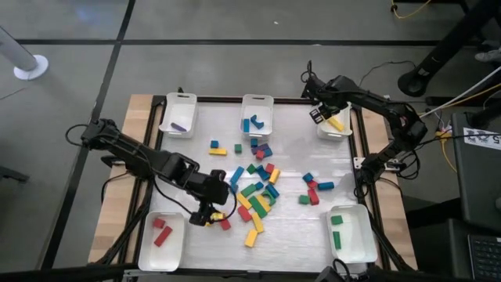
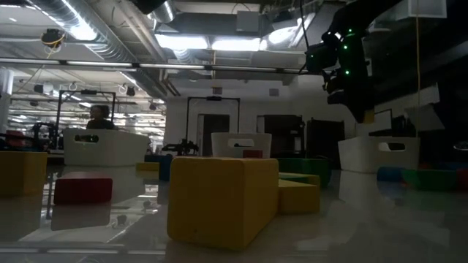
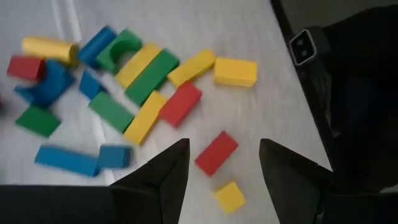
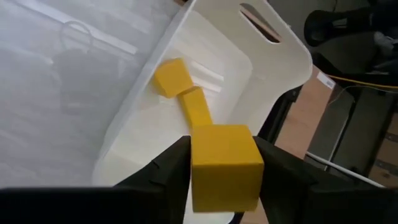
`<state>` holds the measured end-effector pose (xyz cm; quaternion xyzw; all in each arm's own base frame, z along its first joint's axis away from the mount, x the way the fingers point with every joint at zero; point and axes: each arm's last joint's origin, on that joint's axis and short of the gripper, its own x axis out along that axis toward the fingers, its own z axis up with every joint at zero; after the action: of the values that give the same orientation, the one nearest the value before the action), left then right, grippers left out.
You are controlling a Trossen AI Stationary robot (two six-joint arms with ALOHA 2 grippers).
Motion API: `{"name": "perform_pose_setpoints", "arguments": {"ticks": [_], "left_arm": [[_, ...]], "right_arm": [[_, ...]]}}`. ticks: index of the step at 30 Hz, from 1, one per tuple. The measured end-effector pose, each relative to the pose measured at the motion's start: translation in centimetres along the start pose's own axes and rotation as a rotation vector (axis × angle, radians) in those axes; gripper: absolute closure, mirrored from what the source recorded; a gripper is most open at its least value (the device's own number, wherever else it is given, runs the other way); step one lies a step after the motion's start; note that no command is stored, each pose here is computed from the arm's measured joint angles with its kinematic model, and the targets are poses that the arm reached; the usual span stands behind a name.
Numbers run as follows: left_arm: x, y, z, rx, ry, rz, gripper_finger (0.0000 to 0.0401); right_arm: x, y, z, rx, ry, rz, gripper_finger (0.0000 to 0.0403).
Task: Sort blocks
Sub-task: Put the yellow block into the top right white bin, then put the red block into the bottom left white bin
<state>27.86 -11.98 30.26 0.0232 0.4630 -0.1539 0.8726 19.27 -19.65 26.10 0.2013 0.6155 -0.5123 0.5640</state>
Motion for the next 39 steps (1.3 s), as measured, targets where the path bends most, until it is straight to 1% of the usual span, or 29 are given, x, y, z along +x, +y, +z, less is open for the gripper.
{"name": "perform_pose_setpoints", "arguments": {"ticks": [7, 12, 14, 19, 23, 27, 32, 39], "left_arm": [[2.0, -1.3, 0.0, 0.107, 0.035, -0.02, 0.0217], [3.8, -1.5, -0.2, 0.165, 0.086, -0.019, 0.0217], [4.8, -1.5, -0.4, 0.181, 0.115, -0.016, 0.0217], [7.4, -1.4, -0.8, 0.263, 0.192, -0.019, 0.0217], [9.7, -1.5, -1.4, 0.338, 0.258, -0.026, 0.0217], [11.8, -1.7, -2.2, 0.396, 0.32, -0.037, 0.0217], [13.5, -2.1, -2.9, 0.469, 0.372, -0.055, 0.0217], [14.6, -1.9, -3.3, 0.478, 0.395, -0.039, 0.0217]], "right_arm": [[0.0, 0.0, 0.0, -0.001, -0.004, -0.013, 0.0185], [0.0, 0.1, 0.1, 0.003, -0.013, -0.004, 0.0164], [0.0, 0.2, 0.1, 0.004, -0.003, 0.025, 0.0162], [-0.1, 0.6, -0.1, 0.011, 0.041, 0.157, 0.0165], [-0.1, 0.7, -0.1, 0.011, 0.058, 0.206, 0.0166], [-0.1, 0.8, -0.1, 0.011, 0.065, 0.224, 0.0166], [-0.1, 0.8, -0.1, 0.011, 0.065, 0.225, 0.0166], [-0.1, 0.9, -0.2, 0.045, 0.079, 0.252, 0.0166]]}}
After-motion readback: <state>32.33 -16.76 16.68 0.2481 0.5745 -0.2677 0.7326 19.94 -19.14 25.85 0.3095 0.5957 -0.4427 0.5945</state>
